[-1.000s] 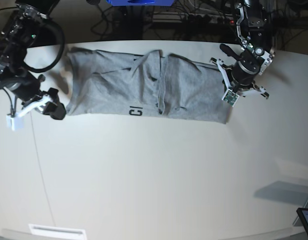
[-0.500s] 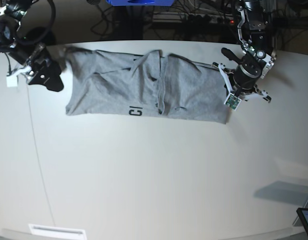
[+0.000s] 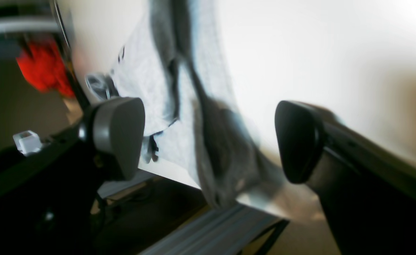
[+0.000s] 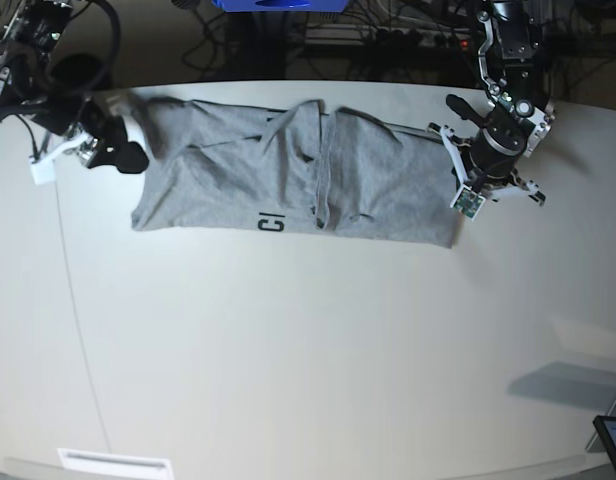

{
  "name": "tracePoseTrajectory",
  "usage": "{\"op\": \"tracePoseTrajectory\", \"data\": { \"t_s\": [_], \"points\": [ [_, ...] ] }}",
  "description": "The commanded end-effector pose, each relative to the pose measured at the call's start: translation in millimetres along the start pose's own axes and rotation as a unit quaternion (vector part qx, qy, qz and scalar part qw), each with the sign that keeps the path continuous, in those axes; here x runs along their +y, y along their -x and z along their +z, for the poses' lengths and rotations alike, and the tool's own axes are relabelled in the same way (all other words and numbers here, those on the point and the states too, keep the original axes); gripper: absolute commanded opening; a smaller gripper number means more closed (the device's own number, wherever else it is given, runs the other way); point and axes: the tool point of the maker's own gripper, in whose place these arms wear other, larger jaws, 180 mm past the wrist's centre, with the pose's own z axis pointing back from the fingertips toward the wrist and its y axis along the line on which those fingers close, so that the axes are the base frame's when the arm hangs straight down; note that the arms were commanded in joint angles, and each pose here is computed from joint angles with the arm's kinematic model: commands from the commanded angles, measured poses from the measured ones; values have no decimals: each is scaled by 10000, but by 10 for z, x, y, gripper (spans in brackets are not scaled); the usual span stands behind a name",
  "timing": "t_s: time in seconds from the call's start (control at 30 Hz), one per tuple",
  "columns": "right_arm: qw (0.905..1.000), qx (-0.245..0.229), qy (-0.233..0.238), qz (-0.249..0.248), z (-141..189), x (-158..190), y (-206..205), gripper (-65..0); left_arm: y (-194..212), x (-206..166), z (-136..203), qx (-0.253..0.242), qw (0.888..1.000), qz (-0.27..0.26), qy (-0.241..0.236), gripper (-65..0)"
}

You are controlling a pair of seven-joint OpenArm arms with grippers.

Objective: Fold the T-shirt properly
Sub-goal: 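Move the right gripper to the strip's end and grasp it, then lower the left gripper onto the strip's other end and grasp it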

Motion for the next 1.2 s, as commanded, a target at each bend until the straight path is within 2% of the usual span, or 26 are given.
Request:
{"op": "tracePoseTrajectory", "data": {
  "t_s": [0.0,0.13,0.57,1.07,1.17],
  "points": [
    [9998,166,115,-45,-21,-73,67,-113,-77,71,36,-151,9998,-66,-91,-650],
    [9988,441,33,-206,-166,-96,193,-113,-73,77,37,-140,9998,-83,-102,-650],
    [9946,987,-321,-58,-467,179,508,-113,-102,74,30,-174,9998,-85,-97,-650],
    [9947,861,-550,122,-581,380,330,-123,-71,65,36,-139,9998,-79,-88,-650],
    [9932,972,-613,182,-641,443,368,-162,-72,75,40,-141,9998,-85,-101,-650]
  ]
}}
